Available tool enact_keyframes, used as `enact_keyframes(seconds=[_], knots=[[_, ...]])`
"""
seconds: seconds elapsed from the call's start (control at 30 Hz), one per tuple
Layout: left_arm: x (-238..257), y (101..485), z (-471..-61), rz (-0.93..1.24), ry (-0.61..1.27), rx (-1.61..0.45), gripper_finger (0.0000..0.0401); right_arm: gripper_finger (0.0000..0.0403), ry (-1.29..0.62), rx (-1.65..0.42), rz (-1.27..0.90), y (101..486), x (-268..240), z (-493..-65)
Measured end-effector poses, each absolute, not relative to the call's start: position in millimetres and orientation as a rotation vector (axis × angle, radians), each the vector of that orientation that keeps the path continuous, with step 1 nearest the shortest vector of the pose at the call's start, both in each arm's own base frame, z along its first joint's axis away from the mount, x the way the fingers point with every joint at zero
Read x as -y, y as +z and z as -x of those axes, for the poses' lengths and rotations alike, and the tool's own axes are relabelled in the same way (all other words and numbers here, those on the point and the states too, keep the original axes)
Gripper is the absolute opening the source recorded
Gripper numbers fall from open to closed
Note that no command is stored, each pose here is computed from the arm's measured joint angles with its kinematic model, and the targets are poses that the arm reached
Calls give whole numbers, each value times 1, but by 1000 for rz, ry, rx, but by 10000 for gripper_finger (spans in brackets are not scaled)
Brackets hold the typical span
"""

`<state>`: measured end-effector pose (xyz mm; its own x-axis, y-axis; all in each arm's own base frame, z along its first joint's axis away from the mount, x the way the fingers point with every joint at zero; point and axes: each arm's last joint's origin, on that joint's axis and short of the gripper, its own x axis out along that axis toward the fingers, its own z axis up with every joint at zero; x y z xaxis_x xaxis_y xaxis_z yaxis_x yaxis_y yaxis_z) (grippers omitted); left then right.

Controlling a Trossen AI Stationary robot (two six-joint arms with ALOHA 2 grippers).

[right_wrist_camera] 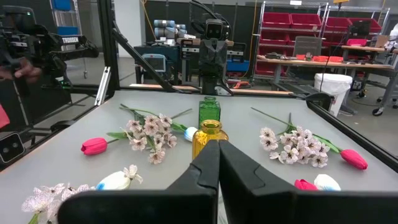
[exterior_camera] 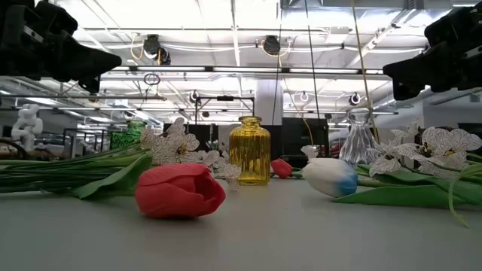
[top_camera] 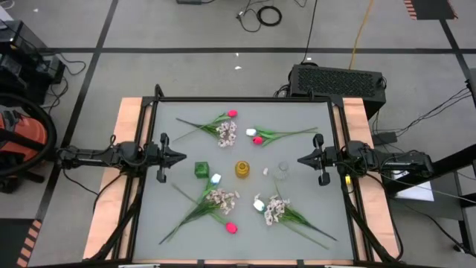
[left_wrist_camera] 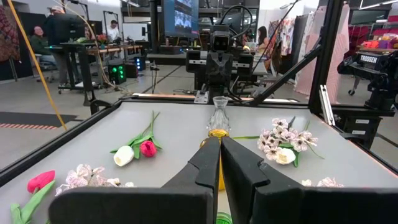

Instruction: Sort flowers into vase by color

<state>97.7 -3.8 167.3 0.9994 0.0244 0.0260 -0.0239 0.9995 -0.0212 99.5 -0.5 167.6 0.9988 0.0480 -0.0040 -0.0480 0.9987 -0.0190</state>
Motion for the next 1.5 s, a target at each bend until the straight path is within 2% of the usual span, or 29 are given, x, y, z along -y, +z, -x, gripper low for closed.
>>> enact_keyframes(seconds=[0.57, 0.67, 0.77, 0.97, 1.2, 1.37, 1.5], knots=[[4, 169, -98, 22, 30, 38, 25, 0, 48, -4, 19, 168, 1, -100], [1, 177, -97, 67, 121, 122, 25, 0, 48, -4, 19, 168, 1, -100], [-1, 185, -96, 127, 175, 120, 25, 0, 48, -4, 19, 168, 1, -100], [0, 230, -95, 162, 140, 82, 25, 0, 48, -3, 19, 168, 1, -100], [2, 325, -113, 219, 124, 5, 25, 0, 28, -5, 19, 168, 1, -100], [3, 385, -139, 51, 137, -77, 25, 0, 19, -5, 12, 168, 1, -100], [5, 405, -165, -74, 144, -97, 25, 0, 21, -5, -16, 168, 1, -100]])
